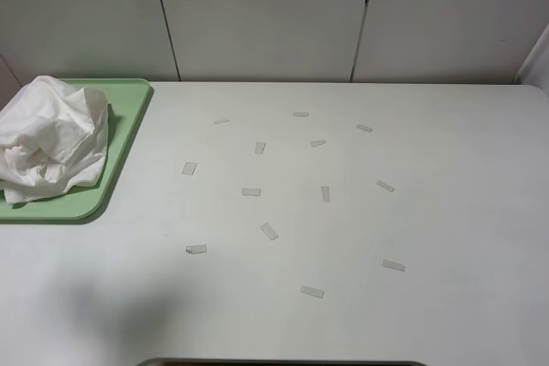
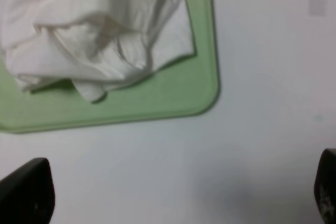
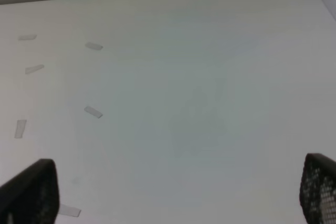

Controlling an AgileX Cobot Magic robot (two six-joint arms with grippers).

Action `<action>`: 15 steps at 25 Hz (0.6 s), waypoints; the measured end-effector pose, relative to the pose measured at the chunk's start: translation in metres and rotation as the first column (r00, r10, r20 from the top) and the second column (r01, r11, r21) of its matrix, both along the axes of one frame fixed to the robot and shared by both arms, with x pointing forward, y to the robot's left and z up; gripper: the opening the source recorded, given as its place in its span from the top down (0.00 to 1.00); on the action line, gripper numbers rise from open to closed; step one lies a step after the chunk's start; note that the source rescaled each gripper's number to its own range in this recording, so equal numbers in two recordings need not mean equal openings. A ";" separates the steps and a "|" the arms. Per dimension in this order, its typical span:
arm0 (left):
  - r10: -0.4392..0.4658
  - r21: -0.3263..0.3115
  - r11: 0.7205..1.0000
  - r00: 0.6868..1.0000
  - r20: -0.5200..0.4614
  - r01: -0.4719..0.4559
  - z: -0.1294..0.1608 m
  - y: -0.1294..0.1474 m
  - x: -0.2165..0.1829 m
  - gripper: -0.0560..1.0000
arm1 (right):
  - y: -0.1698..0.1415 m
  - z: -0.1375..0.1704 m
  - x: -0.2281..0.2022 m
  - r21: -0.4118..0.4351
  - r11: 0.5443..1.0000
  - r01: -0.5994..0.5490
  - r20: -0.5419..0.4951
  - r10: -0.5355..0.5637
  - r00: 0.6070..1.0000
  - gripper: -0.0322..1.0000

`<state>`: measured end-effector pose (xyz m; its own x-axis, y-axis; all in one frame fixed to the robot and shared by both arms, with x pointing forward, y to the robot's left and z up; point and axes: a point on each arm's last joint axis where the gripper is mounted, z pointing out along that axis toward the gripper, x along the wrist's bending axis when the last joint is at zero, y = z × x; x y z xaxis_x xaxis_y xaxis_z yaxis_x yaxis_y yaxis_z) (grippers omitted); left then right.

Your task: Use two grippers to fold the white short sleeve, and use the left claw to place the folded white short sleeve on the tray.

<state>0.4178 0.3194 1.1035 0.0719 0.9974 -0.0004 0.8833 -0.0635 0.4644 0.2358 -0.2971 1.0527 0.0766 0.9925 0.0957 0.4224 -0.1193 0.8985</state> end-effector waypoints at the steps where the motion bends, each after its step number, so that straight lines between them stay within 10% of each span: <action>1: -0.004 -0.005 1.000 1.000 0.001 0.004 0.005 -0.002 -0.010 0.00 | 0.000 0.000 0.000 0.000 1.000 0.000 0.000 0.000 1.000 0.00; 15: -0.071 0.052 0.997 0.972 0.224 0.061 0.037 -0.020 -0.117 0.00 | 0.000 0.000 0.000 0.000 1.000 0.000 0.000 0.000 1.000 0.00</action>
